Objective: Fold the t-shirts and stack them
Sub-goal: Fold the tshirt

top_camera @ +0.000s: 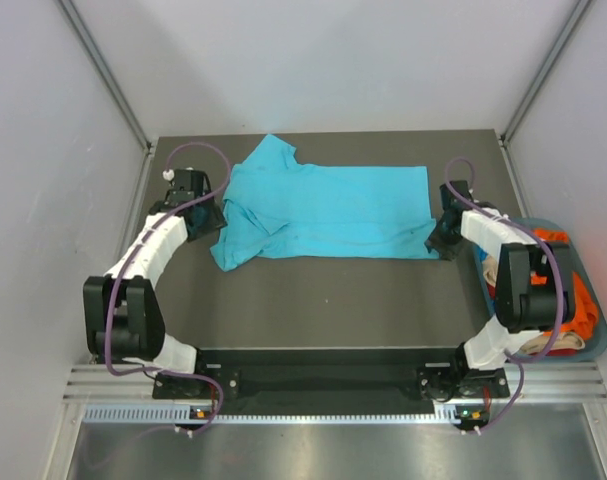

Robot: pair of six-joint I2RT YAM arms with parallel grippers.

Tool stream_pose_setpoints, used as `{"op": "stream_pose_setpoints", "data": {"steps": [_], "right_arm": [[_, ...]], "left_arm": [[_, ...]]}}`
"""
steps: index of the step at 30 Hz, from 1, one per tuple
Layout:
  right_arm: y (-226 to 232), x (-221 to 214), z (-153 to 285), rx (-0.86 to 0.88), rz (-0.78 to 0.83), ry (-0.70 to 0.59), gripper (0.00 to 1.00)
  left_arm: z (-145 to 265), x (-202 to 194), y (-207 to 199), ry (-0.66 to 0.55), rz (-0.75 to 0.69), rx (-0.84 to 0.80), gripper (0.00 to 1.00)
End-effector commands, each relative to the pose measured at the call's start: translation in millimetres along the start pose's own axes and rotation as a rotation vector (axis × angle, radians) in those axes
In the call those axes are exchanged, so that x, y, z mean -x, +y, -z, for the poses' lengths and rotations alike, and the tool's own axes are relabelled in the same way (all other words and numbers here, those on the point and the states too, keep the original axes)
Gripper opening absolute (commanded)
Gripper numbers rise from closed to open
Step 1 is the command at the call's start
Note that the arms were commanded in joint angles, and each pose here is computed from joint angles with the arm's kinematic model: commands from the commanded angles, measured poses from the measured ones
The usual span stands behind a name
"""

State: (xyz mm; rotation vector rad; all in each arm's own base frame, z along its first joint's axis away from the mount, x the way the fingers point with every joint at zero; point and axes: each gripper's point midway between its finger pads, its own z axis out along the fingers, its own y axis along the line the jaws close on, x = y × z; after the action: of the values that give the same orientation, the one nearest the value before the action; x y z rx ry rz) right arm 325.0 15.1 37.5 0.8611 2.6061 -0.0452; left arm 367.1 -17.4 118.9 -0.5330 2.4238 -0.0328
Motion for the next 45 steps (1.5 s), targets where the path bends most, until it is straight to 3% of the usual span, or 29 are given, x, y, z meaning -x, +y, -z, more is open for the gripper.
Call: {"op": "stream_pose_setpoints", "data": {"steps": [1,5,8,9,10,18,25,29,33,45], "right_arm": [[2.0,3.9,-6.5,-0.029,-0.057,-0.026,0.36],[-14.8,2.0,-13.1,-0.097,-0.057,-0.059,0.29],[-22.8,10.0,-13.3,-0.14,-0.046,-0.104,0.13],[-24.6,12.0,-13.4,-0.147,-0.04,-0.113,0.01],[-26.1,14.8,-13.0,-0.161,-0.034,-0.124,0.0],[-44.2,27.2,1.4,-0.235,-0.004,-0.189,0.0],[-43.2,27.0,2.0,-0.211,0.005,-0.188,0.0],[-30.2,28.6,8.5,-0.139,0.001,-0.181,0.02],[-22.6,32.1,19.9,-0.092,-0.023,-0.194,0.19],[-17.9,38.0,33.7,-0.058,-0.023,-0.213,0.19]], "left_arm": [[4.0,17.7,-3.1,-0.063,0.078,-0.054,0.61],[-1.9,11.2,20.8,-0.048,0.162,-0.055,0.62],[-7.9,9.9,34.2,-0.029,0.198,-0.044,0.61],[-11.0,9.1,36.7,-0.02,0.212,-0.047,0.6],[-12.8,8.3,38.3,0.0,0.24,-0.078,0.59],[-21.5,-9.5,23.2,0.097,0.317,-0.242,0.52],[-36.5,-38.0,25.4,0.157,0.355,-0.241,0.5],[-40.9,-32.2,33.4,0.117,0.387,-0.189,0.5],[-45.9,-29.3,32.6,0.104,0.428,-0.187,0.5],[-58.6,-37.9,37.9,0.096,0.556,-0.151,0.48]]}}
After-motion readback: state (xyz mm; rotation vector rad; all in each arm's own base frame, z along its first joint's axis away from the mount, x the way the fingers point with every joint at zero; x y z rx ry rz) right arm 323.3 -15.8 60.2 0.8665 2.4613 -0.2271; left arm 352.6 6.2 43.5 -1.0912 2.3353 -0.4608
